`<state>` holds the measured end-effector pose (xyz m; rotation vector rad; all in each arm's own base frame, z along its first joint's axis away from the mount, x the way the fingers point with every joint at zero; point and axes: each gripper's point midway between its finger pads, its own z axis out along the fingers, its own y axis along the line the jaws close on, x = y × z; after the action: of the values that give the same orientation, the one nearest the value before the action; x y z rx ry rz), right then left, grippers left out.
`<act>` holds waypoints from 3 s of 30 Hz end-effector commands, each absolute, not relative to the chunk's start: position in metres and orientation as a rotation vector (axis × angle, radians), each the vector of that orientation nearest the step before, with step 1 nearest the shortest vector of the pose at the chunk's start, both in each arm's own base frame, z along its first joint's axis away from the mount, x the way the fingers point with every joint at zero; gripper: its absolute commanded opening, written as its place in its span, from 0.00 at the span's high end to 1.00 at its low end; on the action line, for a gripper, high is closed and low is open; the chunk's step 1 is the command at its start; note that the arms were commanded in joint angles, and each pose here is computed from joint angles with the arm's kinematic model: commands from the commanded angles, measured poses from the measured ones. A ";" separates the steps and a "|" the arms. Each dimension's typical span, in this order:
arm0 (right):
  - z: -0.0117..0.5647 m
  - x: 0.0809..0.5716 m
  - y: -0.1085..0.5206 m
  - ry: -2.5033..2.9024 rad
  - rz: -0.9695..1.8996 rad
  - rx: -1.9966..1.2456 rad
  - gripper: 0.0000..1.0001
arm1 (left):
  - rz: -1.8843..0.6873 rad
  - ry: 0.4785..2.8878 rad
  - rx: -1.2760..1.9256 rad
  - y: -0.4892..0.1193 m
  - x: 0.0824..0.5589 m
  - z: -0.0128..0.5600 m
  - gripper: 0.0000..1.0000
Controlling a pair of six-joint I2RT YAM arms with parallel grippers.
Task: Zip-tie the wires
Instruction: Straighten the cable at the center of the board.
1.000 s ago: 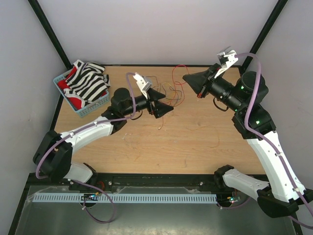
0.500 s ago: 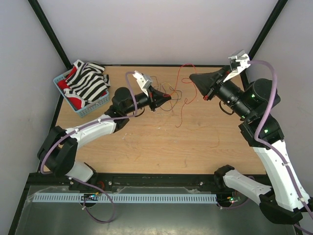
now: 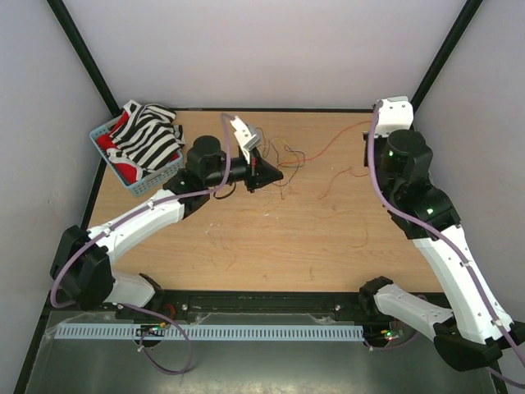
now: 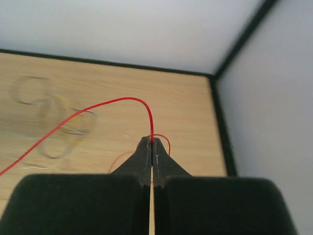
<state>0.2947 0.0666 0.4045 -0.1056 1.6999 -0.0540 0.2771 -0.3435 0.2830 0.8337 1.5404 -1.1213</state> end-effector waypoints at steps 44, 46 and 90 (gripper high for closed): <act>0.065 0.285 0.152 2.467 0.105 -0.510 0.54 | -1.011 2.743 0.273 -0.192 0.191 0.065 1.00; 0.076 0.288 0.155 2.435 0.121 -0.511 0.46 | -0.989 2.766 0.265 -0.189 0.190 0.058 1.00; 0.164 0.487 0.198 2.098 0.258 -0.429 0.15 | -0.844 2.012 0.259 -0.150 0.264 0.261 0.01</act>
<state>0.4425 0.1913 0.1544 -0.4017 2.1745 0.2175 0.2745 -0.1485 0.2447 0.2355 2.0608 -0.7738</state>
